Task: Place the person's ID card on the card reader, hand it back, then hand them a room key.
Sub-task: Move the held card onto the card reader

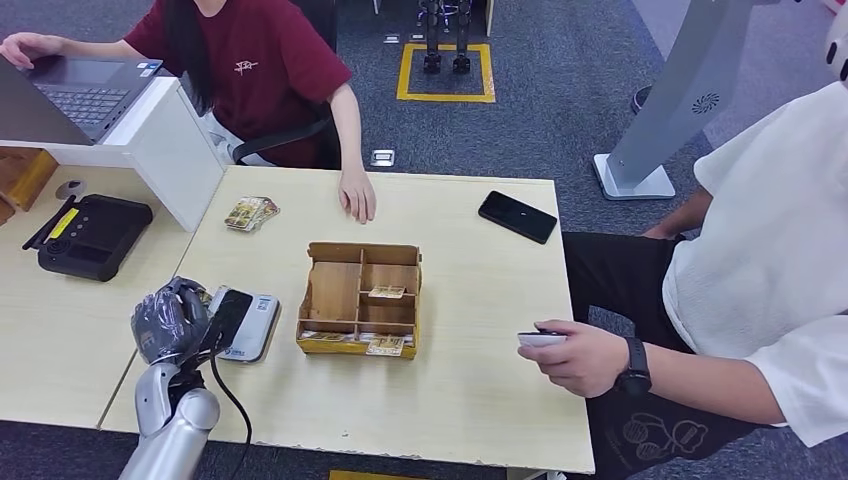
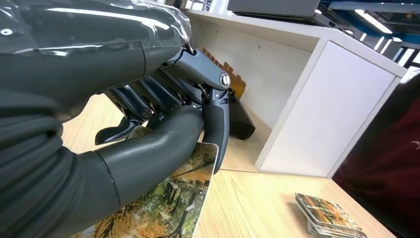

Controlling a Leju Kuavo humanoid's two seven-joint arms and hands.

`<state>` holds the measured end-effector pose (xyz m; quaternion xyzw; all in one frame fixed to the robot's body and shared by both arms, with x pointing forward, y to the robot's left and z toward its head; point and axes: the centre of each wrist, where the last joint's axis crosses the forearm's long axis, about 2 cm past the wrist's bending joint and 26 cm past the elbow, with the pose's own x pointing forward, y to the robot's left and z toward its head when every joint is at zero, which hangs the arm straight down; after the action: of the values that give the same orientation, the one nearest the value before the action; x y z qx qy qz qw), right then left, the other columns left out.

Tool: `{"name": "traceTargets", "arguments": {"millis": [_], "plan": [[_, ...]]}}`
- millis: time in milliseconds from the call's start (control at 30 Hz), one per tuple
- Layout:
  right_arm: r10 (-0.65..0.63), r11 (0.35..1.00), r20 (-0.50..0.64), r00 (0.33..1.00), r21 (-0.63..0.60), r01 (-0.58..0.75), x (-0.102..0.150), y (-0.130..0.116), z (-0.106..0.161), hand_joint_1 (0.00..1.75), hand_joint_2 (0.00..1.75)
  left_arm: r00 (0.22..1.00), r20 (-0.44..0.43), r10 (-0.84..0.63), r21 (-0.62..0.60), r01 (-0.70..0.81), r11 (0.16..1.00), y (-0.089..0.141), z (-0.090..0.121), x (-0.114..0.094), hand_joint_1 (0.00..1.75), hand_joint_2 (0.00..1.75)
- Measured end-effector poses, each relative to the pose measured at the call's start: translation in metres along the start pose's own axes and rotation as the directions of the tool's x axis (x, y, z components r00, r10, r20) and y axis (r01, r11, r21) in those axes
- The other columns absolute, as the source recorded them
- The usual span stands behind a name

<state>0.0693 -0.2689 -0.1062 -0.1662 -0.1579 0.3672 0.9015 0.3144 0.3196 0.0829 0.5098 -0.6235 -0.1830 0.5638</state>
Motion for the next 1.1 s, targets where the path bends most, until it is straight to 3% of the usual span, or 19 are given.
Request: {"name": "traceTargets", "arguments": {"millis": [533,1100], "plan": [[0.014,1.0,0.009,1.0,-0.003,-0.014,0.005,-0.002,-0.001,0.0,1.75,0.988,-0.011,-0.151,-0.078,0.15,0.986,-0.022,-0.001,-0.009,1.75,1.75],[0.019,1.0,0.015,1.0,-0.007,-0.019,0.007,-0.003,-0.001,0.0,1.75,0.977,-0.002,-0.212,-0.12,0.21,0.97,-0.03,0.003,-0.013,1.75,1.75]]}}
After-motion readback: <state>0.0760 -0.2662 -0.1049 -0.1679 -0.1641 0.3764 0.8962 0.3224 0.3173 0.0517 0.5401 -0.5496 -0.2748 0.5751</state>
